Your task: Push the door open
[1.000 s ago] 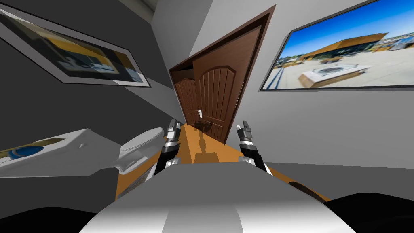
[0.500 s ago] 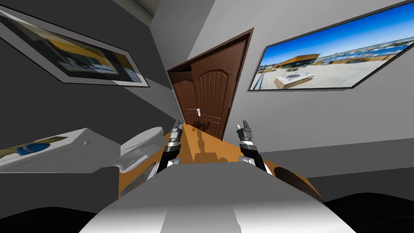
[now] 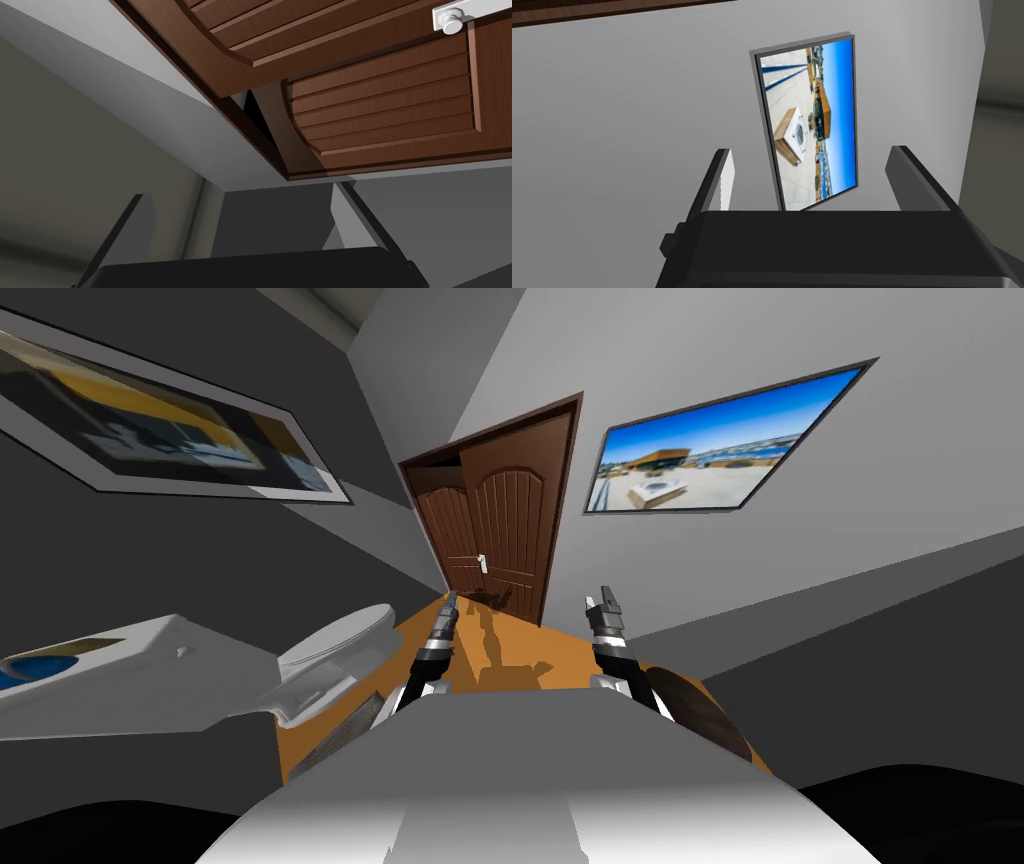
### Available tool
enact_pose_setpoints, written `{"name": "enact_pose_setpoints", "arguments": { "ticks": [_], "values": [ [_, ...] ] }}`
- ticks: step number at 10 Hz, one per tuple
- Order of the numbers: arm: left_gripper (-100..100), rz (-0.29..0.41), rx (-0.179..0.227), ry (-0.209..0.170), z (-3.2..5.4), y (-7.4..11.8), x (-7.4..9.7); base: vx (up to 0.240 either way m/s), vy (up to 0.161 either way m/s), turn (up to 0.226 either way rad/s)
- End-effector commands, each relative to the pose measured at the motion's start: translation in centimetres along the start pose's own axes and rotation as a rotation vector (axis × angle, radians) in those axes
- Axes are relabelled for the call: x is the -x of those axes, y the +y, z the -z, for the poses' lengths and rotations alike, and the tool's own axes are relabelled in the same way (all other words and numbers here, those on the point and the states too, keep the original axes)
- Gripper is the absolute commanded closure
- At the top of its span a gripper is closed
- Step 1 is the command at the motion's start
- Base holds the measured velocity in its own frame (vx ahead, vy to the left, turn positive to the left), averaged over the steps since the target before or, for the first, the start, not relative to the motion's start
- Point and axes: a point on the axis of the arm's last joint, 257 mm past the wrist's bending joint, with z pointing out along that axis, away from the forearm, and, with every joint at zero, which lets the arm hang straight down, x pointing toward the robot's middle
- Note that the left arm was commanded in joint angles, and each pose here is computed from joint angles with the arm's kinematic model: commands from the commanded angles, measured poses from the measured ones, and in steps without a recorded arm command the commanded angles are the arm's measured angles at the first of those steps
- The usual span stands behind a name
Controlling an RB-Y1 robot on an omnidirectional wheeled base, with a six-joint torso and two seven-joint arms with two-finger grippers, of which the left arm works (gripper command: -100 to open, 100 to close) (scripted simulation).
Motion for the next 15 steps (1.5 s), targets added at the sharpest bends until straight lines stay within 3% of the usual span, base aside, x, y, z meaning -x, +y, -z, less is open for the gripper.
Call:
{"name": "enact_pose_setpoints", "arguments": {
  "ticks": [1,10,15],
  "values": [
    [-100,-0.031,0.038,0.036,0.17,1.3,-1.3,-0.181,-0.028,-0.240],
    [-100,-0.207,0.192,0.225,1.40,7.2,-7.1,-0.051,0.000,-0.211],
    [-100,-0.320,0.262,0.329,2.61,10.3,-9.9,0.008,0.028,-0.206]
  ]
}}
